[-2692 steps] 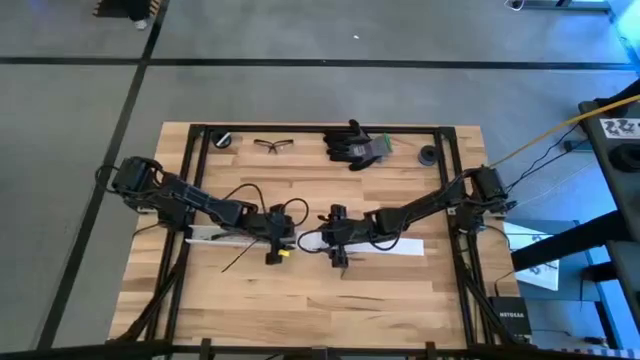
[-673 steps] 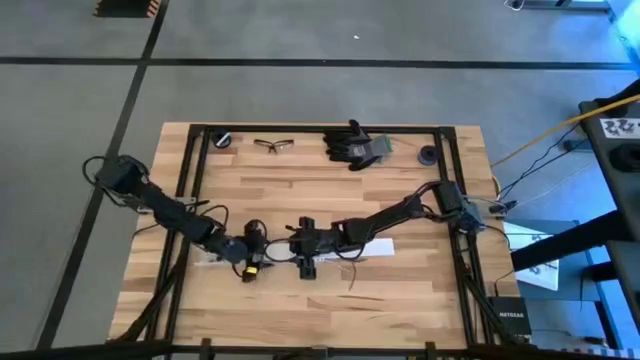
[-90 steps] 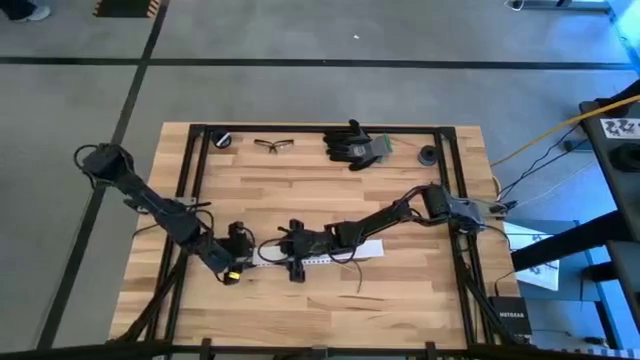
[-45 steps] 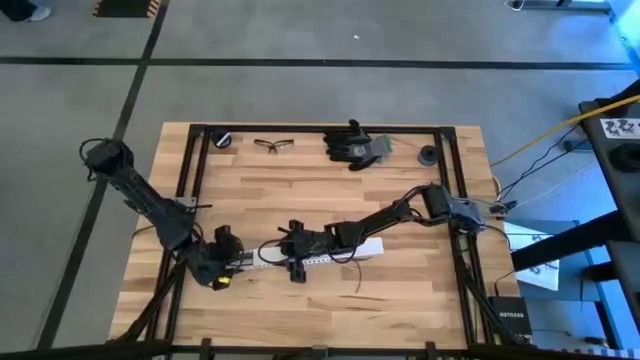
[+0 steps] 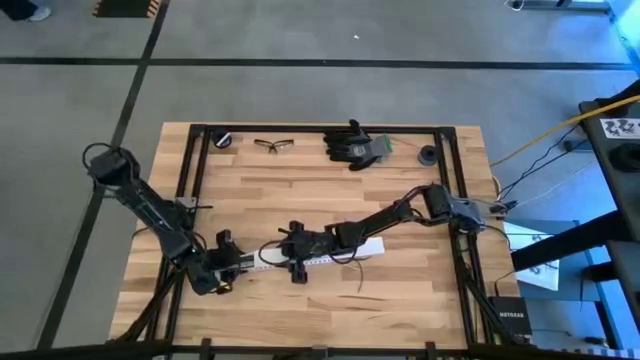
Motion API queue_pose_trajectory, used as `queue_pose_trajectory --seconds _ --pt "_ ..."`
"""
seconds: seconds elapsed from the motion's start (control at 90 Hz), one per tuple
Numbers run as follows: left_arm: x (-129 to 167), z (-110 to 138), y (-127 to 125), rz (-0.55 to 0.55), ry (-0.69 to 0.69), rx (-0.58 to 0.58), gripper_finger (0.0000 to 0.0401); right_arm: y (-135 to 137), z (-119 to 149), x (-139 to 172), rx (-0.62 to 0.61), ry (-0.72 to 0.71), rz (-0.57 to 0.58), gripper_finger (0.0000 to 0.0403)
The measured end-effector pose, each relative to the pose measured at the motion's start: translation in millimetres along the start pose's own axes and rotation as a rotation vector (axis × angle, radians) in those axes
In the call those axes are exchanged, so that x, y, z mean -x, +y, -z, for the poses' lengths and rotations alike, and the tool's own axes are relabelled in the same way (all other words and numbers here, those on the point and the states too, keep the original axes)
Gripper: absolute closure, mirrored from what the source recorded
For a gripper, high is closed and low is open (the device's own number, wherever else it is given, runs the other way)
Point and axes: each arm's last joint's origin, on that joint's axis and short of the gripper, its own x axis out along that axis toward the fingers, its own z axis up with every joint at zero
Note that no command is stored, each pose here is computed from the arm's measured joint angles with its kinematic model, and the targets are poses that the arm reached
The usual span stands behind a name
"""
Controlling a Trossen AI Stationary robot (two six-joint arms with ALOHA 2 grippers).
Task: Ziptie cables
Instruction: Close the white cable duct
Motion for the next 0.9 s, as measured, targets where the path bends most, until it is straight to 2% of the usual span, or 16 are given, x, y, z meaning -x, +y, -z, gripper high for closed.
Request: queue_pose_trajectory --seconds 0.267,0.589,0.9 --pt "-2.0 -4.3 -1.5 0.017 -0.034 -0.005 0.0168 1.6 -7.7 -1.9 -0.027 -0.029 -0.015 0.0178" --pt "-6.9 -10.2 1.1 0.004 -0.049 -0.026 0.0172 3.5 -18.7 -26.9 -0.026 -0.036 -0.012 0.0178" --pt "-9.3 -13.6 3.1 -0.016 -0.066 -0.050 0.0165 1.8 -22.2 -29.1 0.003 0.012 0.009 0.0178"
